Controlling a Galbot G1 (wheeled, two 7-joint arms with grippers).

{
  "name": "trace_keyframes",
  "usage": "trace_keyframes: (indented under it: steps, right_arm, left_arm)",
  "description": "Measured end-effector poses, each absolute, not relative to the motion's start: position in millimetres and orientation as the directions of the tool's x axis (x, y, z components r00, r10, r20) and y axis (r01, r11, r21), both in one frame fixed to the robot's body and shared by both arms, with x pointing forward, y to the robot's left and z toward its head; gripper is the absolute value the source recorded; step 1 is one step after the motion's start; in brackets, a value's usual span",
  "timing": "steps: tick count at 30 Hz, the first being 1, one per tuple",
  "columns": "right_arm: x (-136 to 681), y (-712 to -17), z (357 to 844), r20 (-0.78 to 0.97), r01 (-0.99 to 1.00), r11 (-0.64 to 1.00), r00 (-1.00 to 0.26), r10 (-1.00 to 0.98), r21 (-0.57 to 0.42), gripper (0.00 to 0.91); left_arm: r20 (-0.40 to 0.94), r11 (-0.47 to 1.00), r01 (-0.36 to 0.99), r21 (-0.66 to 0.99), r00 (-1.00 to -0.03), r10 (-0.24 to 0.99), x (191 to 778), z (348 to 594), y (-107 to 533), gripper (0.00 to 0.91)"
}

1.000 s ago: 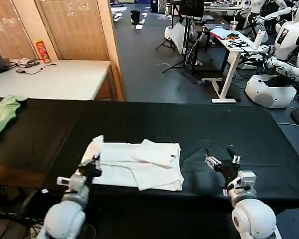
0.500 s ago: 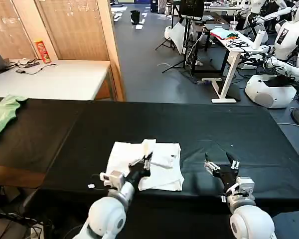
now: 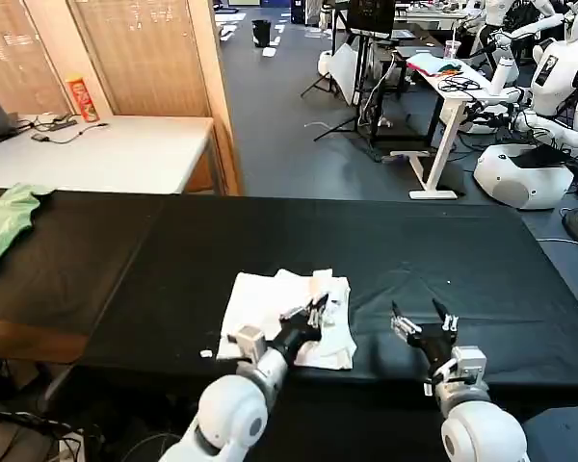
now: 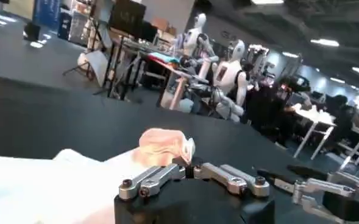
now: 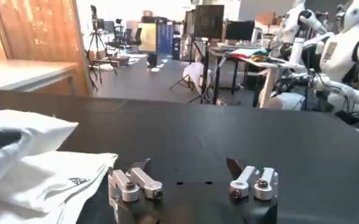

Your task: Fold and organize the clothes.

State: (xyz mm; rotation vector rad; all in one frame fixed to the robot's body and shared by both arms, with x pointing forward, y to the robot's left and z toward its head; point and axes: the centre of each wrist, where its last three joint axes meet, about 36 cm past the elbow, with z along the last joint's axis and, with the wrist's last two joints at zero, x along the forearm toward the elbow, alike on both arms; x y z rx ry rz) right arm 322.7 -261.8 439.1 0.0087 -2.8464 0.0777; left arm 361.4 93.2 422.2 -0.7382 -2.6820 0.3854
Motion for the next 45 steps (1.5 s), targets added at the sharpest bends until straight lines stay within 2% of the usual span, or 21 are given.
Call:
trace_keyframes:
  steps: [1, 2, 3, 13, 16, 21, 30, 34, 39, 45]
  right_arm:
    - [322.8, -262.1, 439.4, 0.286, -0.017, 0.998, -0.958, -0.001, -0.053, 0.878]
    - [323.0, -262.3, 439.8, 0.283, -0.02, 0.998, -0.959, -0.004, -0.054, 0.878]
    - [323.1, -262.4, 440.0, 0.281, -0.023, 0.998, -0.96, -0.006, -0.055, 0.878]
    - [328.3, -257.6, 438.7, 0.266, -0.053, 0.997, -0.963, -0.038, -0.05, 0.878]
    - [332.1, -255.2, 439.5, 0.261, -0.078, 0.996, -0.963, -0.062, -0.052, 0.878]
    - [341.3, -246.8, 438.0, 0.264, -0.145, 0.988, -0.956, -0.125, -0.058, 0.878]
    - [369.7, -197.6, 424.5, 0.281, -0.314, 0.944, -0.919, -0.276, -0.102, 0.878]
    - [375.5, -182.7, 413.3, 0.324, -0.308, 0.937, -0.914, -0.244, -0.163, 0.878]
    - [375.5, -182.9, 410.3, 0.306, -0.205, 0.946, -0.944, -0.123, -0.252, 0.878]
    - [370.1, -191.5, 418.6, 0.27, -0.11, 0.969, -0.962, -0.047, -0.22, 0.878]
  left_arm:
    - [0.248, 0.829, 0.443, -0.341, -0.808, 0.534, 361.4, 420.6, 92.1, 0.0]
    - [0.253, 0.83, 0.443, -0.34, -0.807, 0.534, 361.5, 418.6, 91.1, 0.322]
    - [0.258, 0.83, 0.443, -0.339, -0.805, 0.534, 361.5, 416.7, 89.8, 0.878]
    - [0.264, 0.822, 0.424, -0.381, -0.802, 0.536, 365.7, 401.6, 69.6, 0.878]
    - [0.238, 0.824, 0.419, -0.383, -0.817, 0.526, 369.4, 405.1, 65.1, 0.878]
    - [0.166, 0.858, 0.429, -0.283, -0.859, 0.484, 378.3, 419.3, 81.5, 0.878]
    - [0.134, 0.946, 0.322, -0.036, -0.936, 0.324, 382.2, 428.6, 172.8, 0.878]
    - [0.154, 0.962, 0.273, 0.011, -0.951, 0.268, 374.8, 419.9, 195.1, 0.878]
    - [0.188, 0.972, 0.236, 0.001, -0.954, 0.231, 365.7, 406.7, 208.0, 0.878]
    - [0.216, 0.977, 0.195, -0.093, -0.953, 0.21, 362.1, 389.7, 217.6, 0.878]
